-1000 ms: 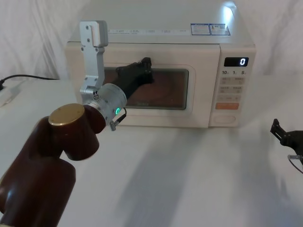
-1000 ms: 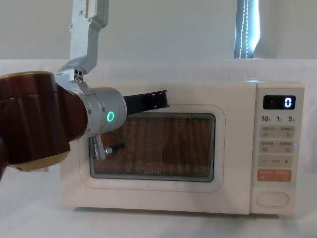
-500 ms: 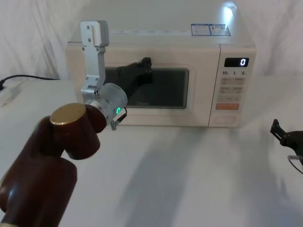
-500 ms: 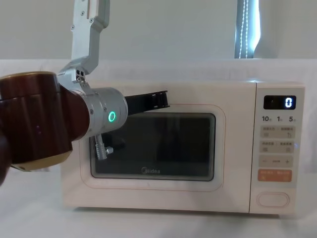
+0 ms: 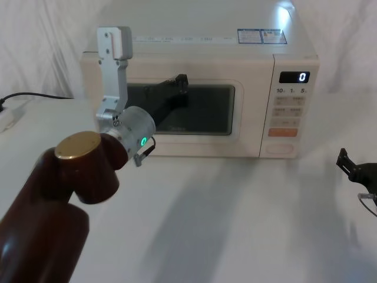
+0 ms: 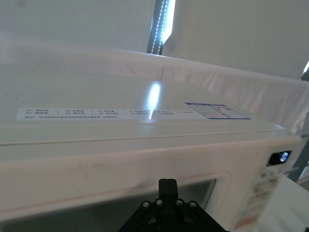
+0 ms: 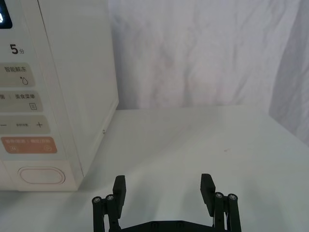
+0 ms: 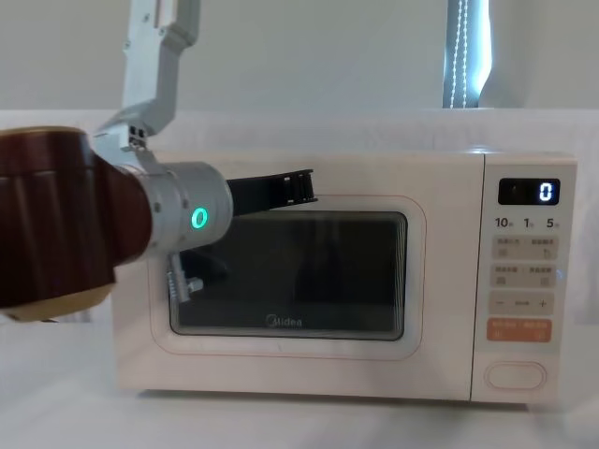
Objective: Press the button to open the microwave door with one hand; close the microwave door with the other hand.
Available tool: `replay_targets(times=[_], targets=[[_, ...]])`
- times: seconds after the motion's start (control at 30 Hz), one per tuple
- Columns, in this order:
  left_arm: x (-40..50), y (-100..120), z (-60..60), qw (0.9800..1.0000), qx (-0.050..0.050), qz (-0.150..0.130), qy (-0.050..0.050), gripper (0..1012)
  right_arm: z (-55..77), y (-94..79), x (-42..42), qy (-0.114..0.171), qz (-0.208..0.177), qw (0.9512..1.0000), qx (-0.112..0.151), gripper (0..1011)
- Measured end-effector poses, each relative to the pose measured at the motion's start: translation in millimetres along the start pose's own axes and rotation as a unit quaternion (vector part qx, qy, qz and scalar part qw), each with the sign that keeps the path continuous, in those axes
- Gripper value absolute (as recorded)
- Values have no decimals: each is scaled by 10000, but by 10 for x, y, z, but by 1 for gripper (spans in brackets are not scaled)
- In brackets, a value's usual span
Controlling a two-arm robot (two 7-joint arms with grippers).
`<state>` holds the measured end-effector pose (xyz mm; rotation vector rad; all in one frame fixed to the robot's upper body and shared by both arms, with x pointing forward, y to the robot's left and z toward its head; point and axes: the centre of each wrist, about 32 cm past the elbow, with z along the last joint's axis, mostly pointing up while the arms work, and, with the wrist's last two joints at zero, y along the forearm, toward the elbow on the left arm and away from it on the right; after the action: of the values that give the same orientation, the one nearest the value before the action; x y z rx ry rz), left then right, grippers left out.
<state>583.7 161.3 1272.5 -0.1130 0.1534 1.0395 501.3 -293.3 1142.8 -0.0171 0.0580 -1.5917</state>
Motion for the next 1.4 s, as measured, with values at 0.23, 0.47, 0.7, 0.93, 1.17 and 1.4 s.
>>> replay_targets(times=[0.23, 0.47, 0.7, 0.93, 1.17, 1.4], targets=[[14, 249, 54, 10000, -3, -66, 23, 0, 0, 0, 0, 0, 0, 10000, 0, 1002], [45, 486, 95, 9999, -88, -96, -59, 3, 0, 0, 0, 0, 0, 10000, 0, 1002], [106, 723, 110, 9997, -198, -45, -97, 175, 0, 0, 0, 0, 0, 10000, 0, 1002], [206, 1018, 53, 9997, -156, 80, -186, 397, 0, 0, 0, 0, 0, 10000, 0, 1002], [309, 1257, -25, 9992, -121, 224, -301, 630, 0, 0, 0, 0, 0, 10000, 0, 1002], [404, 1456, -149, 9980, -32, 429, -462, 861, 0, 0, 0, 0, 0, 10000, 0, 1002]])
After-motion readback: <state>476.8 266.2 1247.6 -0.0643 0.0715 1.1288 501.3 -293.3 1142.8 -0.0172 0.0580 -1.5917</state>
